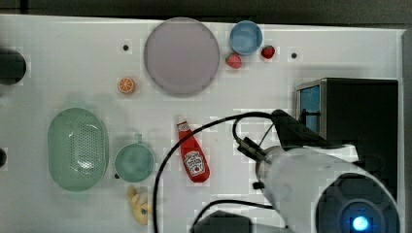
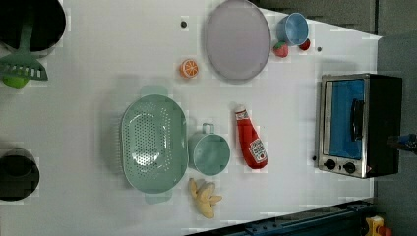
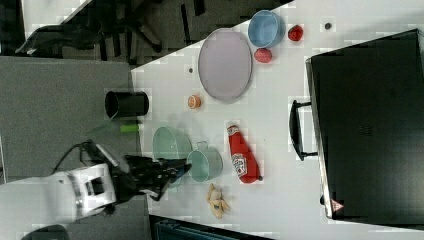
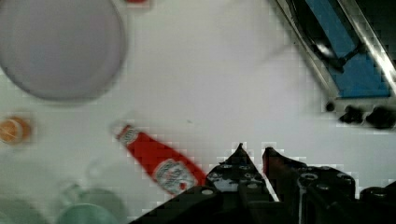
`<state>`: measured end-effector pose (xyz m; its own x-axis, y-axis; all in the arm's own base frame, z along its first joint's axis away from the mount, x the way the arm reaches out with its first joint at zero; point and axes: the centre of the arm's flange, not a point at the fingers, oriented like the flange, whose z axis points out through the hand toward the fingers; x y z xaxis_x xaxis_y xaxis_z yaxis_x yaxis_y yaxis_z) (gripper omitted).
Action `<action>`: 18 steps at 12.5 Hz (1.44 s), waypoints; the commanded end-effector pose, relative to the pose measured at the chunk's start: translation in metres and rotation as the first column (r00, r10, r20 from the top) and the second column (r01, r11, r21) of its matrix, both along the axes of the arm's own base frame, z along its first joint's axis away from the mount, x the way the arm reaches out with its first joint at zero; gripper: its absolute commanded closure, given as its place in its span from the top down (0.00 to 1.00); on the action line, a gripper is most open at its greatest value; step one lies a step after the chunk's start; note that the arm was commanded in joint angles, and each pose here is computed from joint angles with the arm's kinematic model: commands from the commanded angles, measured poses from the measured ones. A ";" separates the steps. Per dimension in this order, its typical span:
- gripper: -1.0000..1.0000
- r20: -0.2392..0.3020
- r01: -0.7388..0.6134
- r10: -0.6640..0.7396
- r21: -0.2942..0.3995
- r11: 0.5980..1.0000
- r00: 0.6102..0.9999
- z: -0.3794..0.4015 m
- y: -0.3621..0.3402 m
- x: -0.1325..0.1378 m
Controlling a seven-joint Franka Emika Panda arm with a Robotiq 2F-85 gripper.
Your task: Flap open oven.
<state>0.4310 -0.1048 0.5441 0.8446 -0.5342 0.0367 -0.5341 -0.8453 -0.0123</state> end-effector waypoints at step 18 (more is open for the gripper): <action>0.17 -0.088 -0.455 0.447 -0.159 0.876 0.890 -0.209 -0.154 0.039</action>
<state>0.4671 -0.2541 0.3239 0.9919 -0.1262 0.0130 -0.1266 -0.9792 0.1584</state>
